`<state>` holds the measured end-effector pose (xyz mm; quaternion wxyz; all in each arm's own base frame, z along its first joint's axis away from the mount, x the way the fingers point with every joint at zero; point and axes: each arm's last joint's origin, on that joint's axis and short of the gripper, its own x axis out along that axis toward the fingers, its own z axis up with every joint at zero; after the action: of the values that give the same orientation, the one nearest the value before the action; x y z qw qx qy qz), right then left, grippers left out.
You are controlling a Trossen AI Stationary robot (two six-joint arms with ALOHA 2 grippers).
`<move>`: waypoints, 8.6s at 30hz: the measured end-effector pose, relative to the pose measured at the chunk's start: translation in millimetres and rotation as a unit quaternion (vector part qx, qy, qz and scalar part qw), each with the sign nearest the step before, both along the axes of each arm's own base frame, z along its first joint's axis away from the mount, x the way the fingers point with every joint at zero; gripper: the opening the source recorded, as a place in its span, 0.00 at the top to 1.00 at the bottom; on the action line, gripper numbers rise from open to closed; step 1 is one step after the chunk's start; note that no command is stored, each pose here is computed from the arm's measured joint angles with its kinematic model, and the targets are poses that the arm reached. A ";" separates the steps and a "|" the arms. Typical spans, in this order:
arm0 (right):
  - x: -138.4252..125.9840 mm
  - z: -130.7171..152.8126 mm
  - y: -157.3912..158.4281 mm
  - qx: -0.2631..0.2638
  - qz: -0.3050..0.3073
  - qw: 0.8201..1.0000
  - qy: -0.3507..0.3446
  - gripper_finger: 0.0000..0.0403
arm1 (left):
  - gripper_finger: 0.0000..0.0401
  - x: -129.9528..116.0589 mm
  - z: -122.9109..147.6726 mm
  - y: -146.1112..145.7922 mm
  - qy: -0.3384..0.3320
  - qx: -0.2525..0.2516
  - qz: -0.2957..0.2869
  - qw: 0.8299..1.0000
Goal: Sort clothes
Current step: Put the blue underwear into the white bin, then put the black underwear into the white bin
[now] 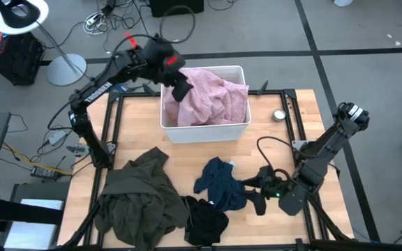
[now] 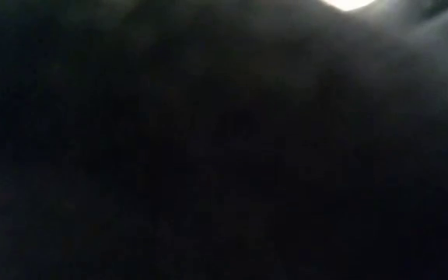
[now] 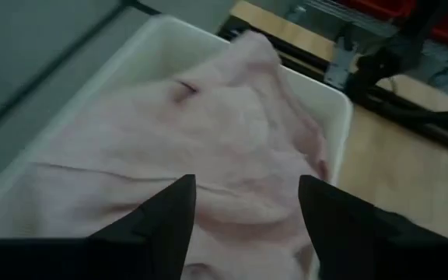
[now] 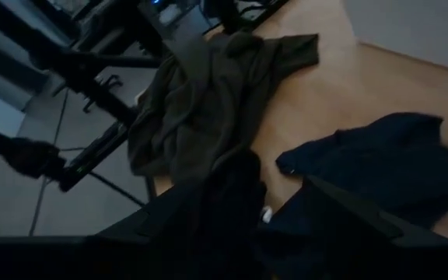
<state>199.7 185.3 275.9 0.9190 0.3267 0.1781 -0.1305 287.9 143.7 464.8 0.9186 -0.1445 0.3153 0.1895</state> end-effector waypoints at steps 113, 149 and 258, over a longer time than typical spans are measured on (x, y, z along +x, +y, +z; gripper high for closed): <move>122.3 284.5 -213.2 -0.433 -0.261 0.863 -0.021 0.97 | 0.42 -165.7 -184.6 -143.0 -0.205 0.011 -0.195 0.959; 168.6 62.2 -298.9 -0.200 -0.025 0.945 0.258 0.98 | 0.42 -165.6 -184.8 -141.7 -0.200 0.036 -0.183 0.962; 150.3 -37.8 12.3 0.039 0.173 0.949 0.262 0.76 | 0.42 -184.7 -135.2 -156.9 -0.213 0.154 -0.211 0.941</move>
<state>349.9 197.6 238.0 0.8351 0.2805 0.4713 -0.0430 103.2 -13.2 329.5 0.9942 0.0321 0.1025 0.0024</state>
